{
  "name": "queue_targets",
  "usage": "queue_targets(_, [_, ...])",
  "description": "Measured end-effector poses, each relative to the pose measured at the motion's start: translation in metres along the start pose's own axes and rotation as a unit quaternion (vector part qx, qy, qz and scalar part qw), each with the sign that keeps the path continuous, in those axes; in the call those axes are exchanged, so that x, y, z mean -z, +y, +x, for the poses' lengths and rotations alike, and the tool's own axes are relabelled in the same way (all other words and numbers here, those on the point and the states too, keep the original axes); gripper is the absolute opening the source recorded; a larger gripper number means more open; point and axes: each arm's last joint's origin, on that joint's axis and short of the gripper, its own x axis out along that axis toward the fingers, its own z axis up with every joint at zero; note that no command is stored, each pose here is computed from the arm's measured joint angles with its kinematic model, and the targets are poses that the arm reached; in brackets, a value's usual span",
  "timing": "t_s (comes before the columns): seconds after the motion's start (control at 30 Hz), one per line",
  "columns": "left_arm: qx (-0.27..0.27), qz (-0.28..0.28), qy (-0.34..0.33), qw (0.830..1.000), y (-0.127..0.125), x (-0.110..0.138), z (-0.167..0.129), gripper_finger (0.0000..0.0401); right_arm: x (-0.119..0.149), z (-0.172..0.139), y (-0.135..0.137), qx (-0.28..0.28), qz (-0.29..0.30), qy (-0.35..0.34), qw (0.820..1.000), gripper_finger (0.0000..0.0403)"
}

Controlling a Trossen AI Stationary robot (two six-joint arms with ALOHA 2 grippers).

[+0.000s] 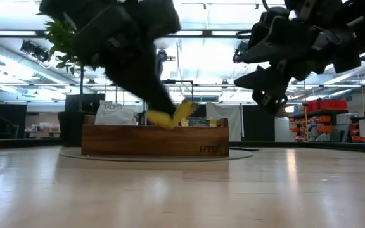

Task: Pick & Place Tea
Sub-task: Put the yellow tea bag into the right compartment of the wooden organizer

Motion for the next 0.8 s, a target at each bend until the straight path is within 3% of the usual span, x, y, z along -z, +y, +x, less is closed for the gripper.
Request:
queue_targets(0.3, [-0.081,0.062,-0.015,0.995,0.008,-0.033,-0.011,0.0016,-0.009,0.004,0.004,0.012,0.079,-0.028,0.996,0.0167])
queue_targets(0.63, [-0.108,0.071,0.003,0.992,0.017,-0.035,-0.011,0.0022,-0.024,0.016,0.011,0.078,0.075,0.014,0.994,0.0157])
queue_targets(0.8, [-0.114,0.074,0.004,0.991,0.016,-0.035,-0.012,0.0014,-0.026,0.016,0.010,0.103,0.074,-0.001,0.992,0.0157])
